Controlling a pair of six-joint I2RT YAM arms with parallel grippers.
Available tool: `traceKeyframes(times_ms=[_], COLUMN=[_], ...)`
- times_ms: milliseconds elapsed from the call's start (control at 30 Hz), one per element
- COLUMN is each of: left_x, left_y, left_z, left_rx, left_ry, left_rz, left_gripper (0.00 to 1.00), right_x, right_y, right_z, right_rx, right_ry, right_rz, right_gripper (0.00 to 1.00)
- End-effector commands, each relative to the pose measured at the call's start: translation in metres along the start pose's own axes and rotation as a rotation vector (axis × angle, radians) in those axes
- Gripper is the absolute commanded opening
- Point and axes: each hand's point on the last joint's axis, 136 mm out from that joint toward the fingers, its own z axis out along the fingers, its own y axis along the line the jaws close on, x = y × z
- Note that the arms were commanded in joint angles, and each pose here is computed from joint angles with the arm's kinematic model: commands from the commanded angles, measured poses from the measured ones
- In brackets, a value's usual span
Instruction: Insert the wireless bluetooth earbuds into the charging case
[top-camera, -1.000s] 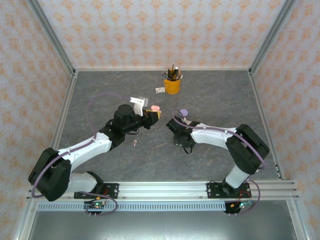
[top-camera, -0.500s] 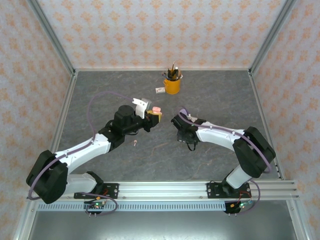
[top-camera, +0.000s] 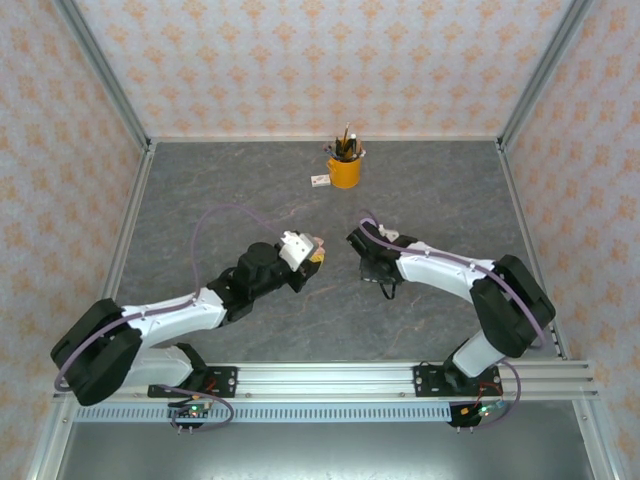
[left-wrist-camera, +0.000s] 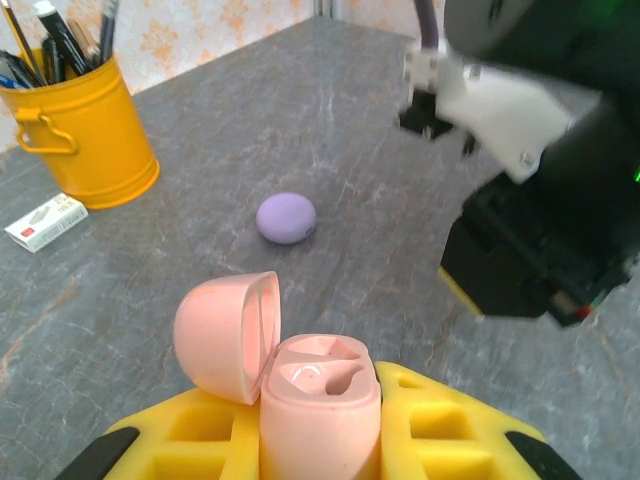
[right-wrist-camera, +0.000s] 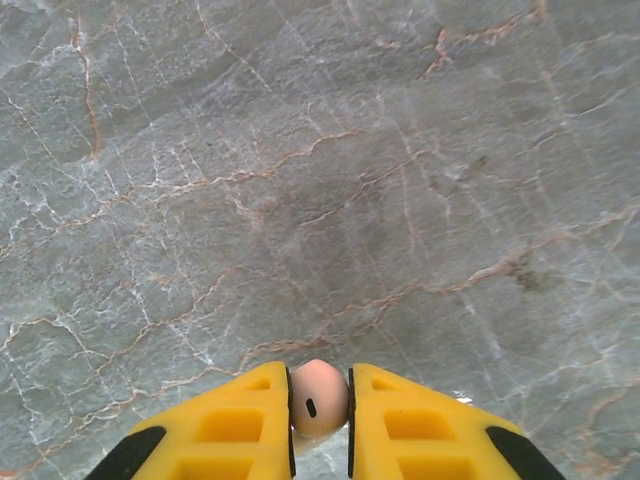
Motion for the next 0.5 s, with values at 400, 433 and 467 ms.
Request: traceKeyframes(times_ms=[400, 433, 467], left_x=[-0.053, -0.055, -0.057], left_y=[-0.02, -0.021, -0.022], left_z=[0.022, 0.024, 0.025], left_rx=[0.105, 0.107, 0.112], left_ry=[-0.262, -0.267, -0.275], left_rz=[0.109, 0.108, 0.107], left_gripper=[0.0, 0.0, 0.0], right_x=[-0.06, -0.064, -0.067], right_y=[-0.01, -0.009, -0.008], right_z=[-0.098, -0.104, -0.11], right_rx=[-0.037, -0.049, -0.058], right_ry=[-0.239, -0.251, -0.261], right_rz=[-0.082, -0.083, -0.085], right_gripper=[0.18, 0.18, 0.18])
